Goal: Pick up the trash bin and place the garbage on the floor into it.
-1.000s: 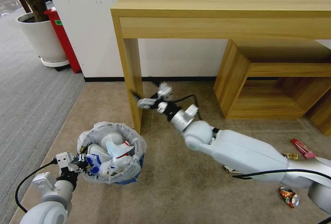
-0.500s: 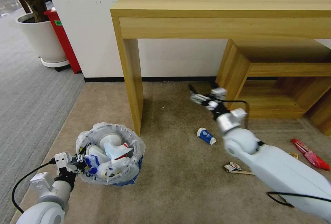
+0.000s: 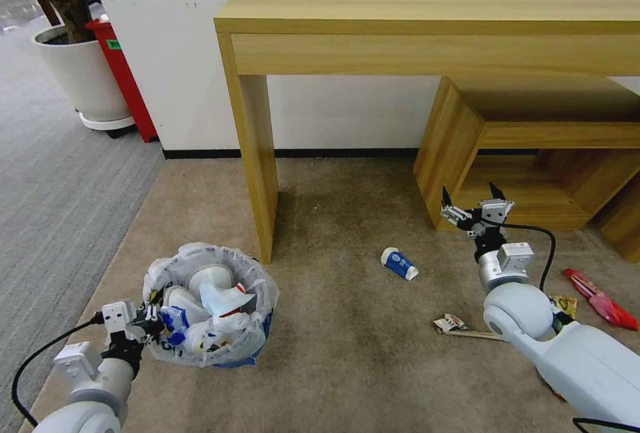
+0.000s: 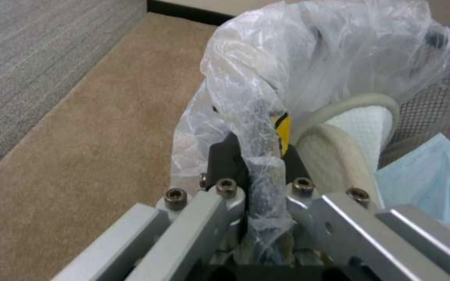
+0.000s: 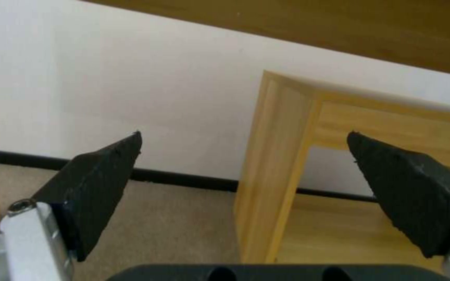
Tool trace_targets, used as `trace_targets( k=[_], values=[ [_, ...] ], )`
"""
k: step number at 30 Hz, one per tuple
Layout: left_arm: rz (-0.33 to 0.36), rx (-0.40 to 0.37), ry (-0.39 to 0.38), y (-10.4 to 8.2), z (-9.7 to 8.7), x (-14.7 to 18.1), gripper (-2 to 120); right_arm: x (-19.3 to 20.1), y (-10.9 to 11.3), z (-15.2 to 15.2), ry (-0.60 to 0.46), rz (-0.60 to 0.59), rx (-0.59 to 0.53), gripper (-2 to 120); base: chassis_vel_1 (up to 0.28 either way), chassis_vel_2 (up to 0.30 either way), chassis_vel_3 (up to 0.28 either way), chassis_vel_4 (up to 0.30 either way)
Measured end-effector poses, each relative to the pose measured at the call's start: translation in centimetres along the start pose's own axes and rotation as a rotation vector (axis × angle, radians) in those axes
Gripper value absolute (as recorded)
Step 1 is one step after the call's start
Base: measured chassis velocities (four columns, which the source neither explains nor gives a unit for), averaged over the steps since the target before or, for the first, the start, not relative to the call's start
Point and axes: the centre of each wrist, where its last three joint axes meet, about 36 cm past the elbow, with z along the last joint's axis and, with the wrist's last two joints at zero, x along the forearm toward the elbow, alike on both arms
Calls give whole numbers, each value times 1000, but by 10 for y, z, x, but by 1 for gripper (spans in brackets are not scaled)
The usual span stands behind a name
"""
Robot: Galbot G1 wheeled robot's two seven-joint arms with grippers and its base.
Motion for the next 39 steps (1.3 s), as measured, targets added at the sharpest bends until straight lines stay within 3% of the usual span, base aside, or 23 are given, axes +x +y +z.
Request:
trace_targets(
  k=[15, 39],
  values=[
    [-22, 17, -3, -2, 5, 4, 3, 2, 5, 15, 14, 42, 6, 100, 0, 0, 0, 0],
    [-33, 26, -3, -2, 9, 6, 3, -1, 13, 32, -39, -9, -33, 100, -15, -16, -12, -13]
  ],
)
